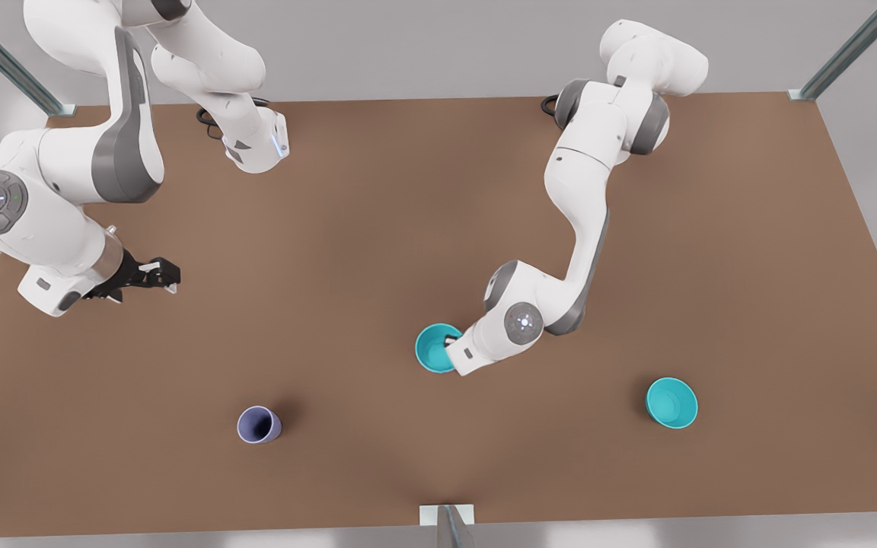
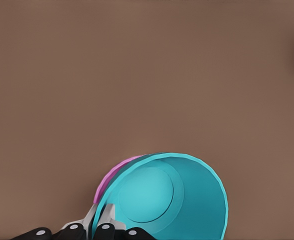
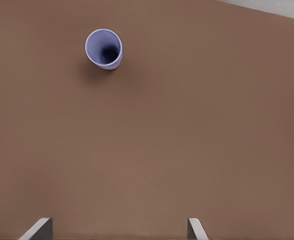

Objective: Stack the blue bowl on the pink bowl

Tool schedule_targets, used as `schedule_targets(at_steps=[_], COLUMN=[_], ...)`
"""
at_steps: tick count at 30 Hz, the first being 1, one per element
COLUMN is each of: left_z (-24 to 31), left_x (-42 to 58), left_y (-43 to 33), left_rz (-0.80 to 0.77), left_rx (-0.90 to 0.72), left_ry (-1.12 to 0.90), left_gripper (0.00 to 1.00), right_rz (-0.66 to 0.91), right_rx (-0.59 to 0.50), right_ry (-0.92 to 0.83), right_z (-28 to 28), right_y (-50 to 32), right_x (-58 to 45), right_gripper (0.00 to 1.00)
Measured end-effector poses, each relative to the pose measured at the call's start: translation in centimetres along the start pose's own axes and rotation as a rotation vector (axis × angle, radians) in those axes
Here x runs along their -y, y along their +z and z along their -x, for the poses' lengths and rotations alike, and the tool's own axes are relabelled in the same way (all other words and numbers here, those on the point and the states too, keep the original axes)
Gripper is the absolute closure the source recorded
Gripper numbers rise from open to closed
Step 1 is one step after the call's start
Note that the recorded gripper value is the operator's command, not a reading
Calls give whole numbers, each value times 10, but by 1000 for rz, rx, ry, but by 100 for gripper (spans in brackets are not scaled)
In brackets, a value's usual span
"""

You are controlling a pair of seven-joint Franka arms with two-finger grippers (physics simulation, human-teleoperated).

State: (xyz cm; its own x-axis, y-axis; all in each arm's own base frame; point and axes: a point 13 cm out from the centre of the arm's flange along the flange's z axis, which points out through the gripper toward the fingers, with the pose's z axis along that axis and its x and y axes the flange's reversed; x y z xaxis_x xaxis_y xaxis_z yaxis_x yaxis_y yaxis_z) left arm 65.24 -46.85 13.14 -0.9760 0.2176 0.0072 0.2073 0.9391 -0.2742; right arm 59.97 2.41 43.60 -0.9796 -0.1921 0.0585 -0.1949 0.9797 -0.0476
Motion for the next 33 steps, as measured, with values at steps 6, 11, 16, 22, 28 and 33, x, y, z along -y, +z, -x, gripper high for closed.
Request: schedule_targets(at_steps=[6, 11, 16, 22, 28, 33], left_z=[-5, -17, -24, -20, -78, -162], left_x=[-1, 1, 1, -6, -183, -193], left_y=[0, 5, 10, -7, -440, -435], left_rz=[8, 23, 34, 7, 169, 218], left_rx=[-19, -61, -82, -91, 97, -98], left_ry=[-134, -210, -270, -336, -477, -378], left_gripper=[79, 79, 74, 0, 0, 0], right_rz=[1, 3, 4, 5, 3, 4], right_rx=[-5, -10, -18, -15, -3, 0], right_ry=[-30, -47, -61, -67, -73, -76], right_z=[0, 1, 2, 2, 2, 2], right_y=[3, 6, 11, 11, 6, 5], right_x=[0, 1, 3, 6, 8, 11], right_gripper=[0, 0, 0, 0, 0, 0])
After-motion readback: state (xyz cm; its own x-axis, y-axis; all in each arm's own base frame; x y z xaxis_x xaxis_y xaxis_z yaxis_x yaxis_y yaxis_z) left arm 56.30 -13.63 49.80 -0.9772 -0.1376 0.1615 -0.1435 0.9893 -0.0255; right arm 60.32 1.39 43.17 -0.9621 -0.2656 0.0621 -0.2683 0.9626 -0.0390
